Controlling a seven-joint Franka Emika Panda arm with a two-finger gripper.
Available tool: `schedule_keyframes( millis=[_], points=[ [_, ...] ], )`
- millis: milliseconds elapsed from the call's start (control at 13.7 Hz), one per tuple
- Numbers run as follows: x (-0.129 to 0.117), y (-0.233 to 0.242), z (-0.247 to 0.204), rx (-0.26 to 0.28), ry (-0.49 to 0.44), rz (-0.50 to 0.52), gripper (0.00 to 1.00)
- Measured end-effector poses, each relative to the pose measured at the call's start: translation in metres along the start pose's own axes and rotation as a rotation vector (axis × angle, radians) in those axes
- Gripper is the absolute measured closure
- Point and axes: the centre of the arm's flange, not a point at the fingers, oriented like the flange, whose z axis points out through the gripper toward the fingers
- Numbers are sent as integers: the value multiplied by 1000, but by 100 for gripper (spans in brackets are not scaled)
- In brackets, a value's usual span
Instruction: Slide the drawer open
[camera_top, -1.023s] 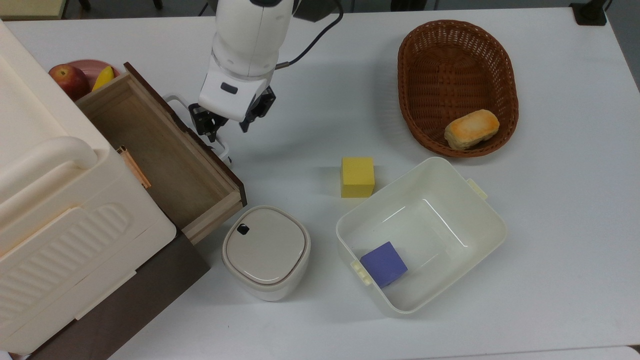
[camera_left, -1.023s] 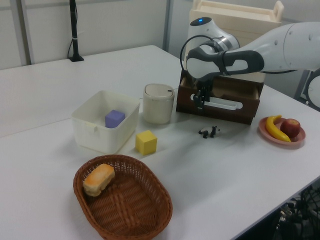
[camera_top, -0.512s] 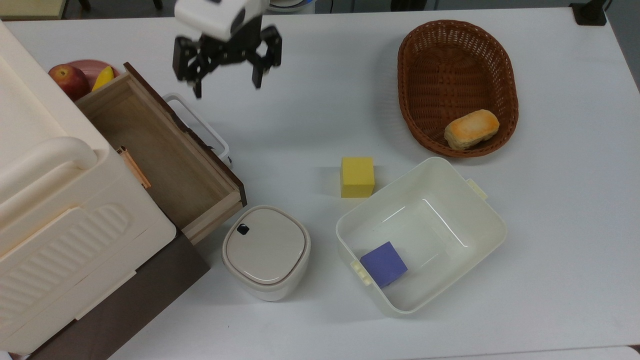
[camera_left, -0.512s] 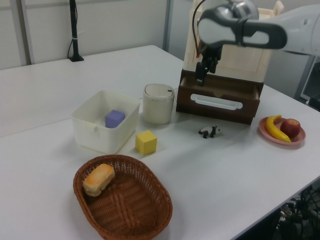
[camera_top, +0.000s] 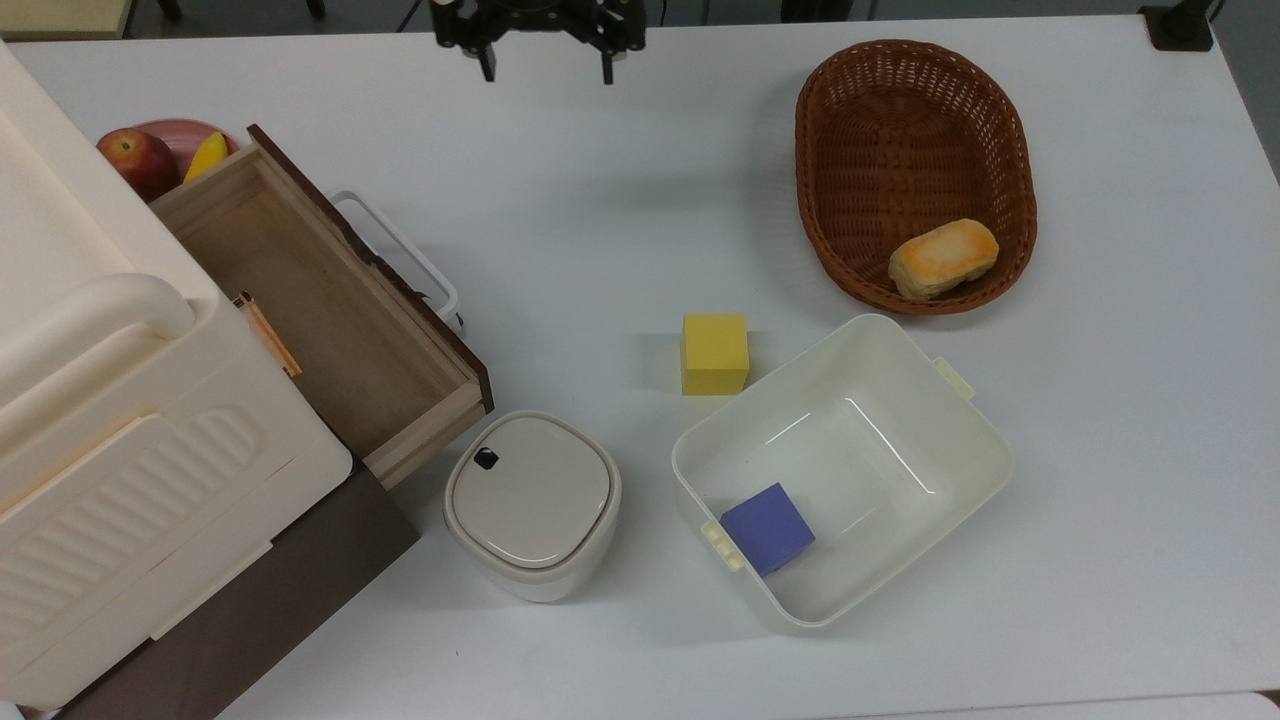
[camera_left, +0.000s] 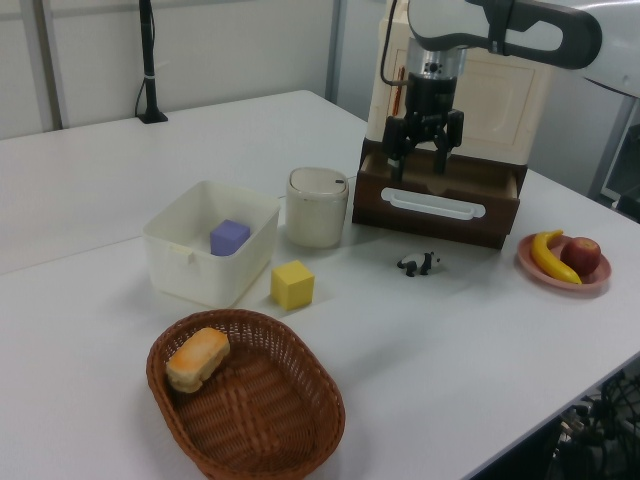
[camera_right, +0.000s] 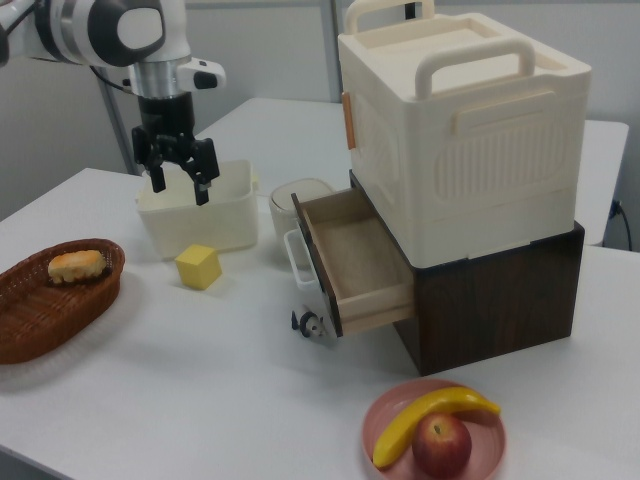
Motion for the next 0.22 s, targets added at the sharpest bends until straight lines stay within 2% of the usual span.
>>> schedule_keyframes(
  millis=[219],
  points=[
    [-1, -16, 0, -5, 3, 38, 0]
  ],
)
